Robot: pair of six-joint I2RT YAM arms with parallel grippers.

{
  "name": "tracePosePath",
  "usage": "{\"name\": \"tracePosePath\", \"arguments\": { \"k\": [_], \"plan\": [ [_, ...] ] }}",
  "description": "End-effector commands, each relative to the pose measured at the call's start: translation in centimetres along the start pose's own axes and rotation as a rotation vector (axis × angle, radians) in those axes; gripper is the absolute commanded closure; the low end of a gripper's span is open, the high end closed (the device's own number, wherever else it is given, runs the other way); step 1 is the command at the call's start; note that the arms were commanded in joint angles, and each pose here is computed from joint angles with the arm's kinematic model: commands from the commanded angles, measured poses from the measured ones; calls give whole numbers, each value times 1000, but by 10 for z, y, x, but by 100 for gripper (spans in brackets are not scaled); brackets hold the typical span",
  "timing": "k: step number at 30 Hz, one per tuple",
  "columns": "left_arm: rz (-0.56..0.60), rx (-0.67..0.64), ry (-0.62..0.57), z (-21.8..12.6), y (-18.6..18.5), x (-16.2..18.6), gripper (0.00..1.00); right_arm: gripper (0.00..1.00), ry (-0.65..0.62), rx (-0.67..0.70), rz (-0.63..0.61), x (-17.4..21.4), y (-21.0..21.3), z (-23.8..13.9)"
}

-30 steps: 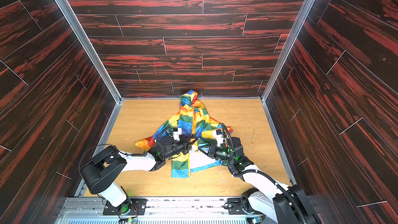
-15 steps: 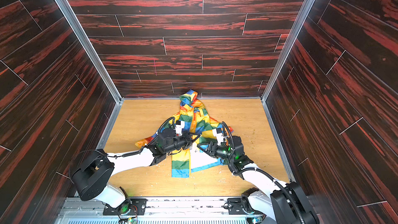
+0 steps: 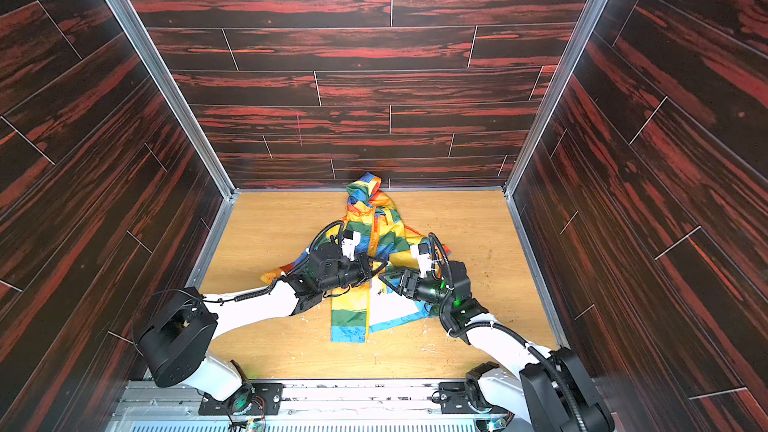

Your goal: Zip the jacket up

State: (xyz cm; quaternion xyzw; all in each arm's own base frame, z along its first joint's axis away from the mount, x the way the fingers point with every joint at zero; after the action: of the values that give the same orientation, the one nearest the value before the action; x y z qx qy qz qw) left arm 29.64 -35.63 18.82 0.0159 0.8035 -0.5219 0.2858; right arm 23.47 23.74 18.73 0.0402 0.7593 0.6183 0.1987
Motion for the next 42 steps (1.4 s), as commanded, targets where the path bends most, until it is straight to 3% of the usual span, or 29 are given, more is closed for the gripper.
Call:
{"name": "tracePosePath", "arguments": {
  "k": [1, 4, 11, 17, 25, 33, 42],
  "plan": [
    [45, 45, -38, -8, -25, -15, 100, 18, -69, 20, -89, -13, 8, -4],
    [49, 49, -36, -7, -26, -16, 100, 19, -83, 21, -112, -14, 8, -6],
    [59, 58, -30, -3, -29, -17, 100, 28, 33, -41, -64, -9, 17, 9],
    [66, 51, -28, -4, -30, -18, 100, 29, 51, -67, -35, -7, 14, 12],
    [62, 45, -46, -6, -30, -24, 100, 42, 69, -86, -20, 9, 5, 4],
    [57, 56, -58, -7, -35, -30, 100, 48, 46, -112, 4, 13, -1, 0],
    [43, 63, -63, -6, -36, -30, 100, 68, 27, -156, 27, 10, 3, 1]
  ]
}}
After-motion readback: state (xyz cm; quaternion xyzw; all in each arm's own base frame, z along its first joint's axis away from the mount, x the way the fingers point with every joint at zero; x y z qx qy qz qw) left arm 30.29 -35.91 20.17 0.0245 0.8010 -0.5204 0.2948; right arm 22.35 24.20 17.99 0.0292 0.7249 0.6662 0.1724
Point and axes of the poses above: each gripper's point midway between its finger pads, its own z axis out along the fingers, its own y axis along the line the jaws close on, x = y × z, the point moved 1 cm from there along -z, back along the fingers, and after that the axes turned 11 degrees about z, right-handed, at the moved point
